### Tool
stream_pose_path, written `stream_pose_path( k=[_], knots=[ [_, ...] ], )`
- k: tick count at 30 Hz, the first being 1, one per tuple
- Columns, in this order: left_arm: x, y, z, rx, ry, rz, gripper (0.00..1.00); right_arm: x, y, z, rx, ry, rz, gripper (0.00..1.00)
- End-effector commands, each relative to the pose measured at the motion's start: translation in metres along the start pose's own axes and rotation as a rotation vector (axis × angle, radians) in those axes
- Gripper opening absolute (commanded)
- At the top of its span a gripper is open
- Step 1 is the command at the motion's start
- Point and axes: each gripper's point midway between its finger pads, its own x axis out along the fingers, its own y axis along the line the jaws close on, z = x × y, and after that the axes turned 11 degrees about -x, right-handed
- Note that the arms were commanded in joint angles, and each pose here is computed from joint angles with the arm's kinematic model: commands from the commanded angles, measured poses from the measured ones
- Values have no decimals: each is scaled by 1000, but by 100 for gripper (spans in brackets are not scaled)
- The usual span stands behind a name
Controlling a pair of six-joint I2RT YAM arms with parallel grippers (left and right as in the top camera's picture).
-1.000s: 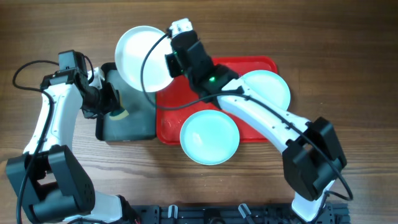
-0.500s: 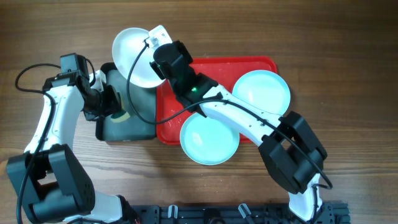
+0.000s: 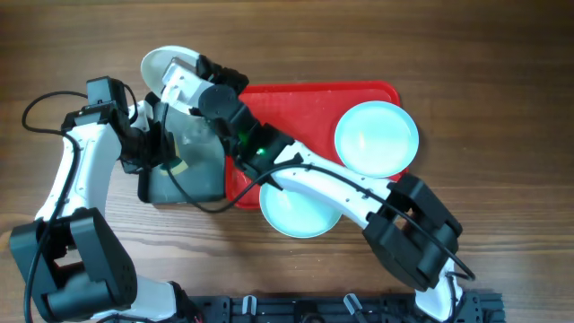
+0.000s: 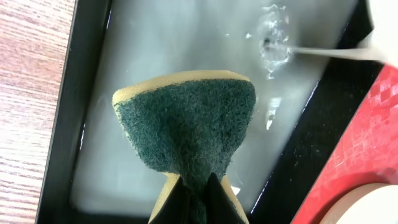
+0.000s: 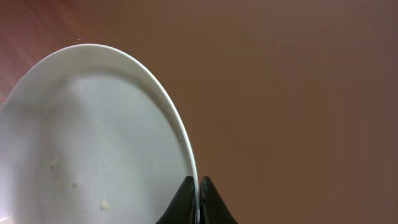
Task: Clean dirty plates on tray and stack at the side
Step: 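Carry the white plate right and set it on the table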
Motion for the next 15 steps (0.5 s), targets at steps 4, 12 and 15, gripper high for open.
stream_pose_path(
  k=[4, 12, 15],
  knots=[
    [-6, -6, 0, 9, -20, -26, 4, -8, -2, 21, -181, -31, -33, 4],
    [-6, -6, 0, 9, -20, -26, 4, -8, -4, 24, -192, -39, -41, 4],
    [-6, -6, 0, 9, -21, -26, 4, -8, -4, 24, -192, -39, -41, 4]
  ],
)
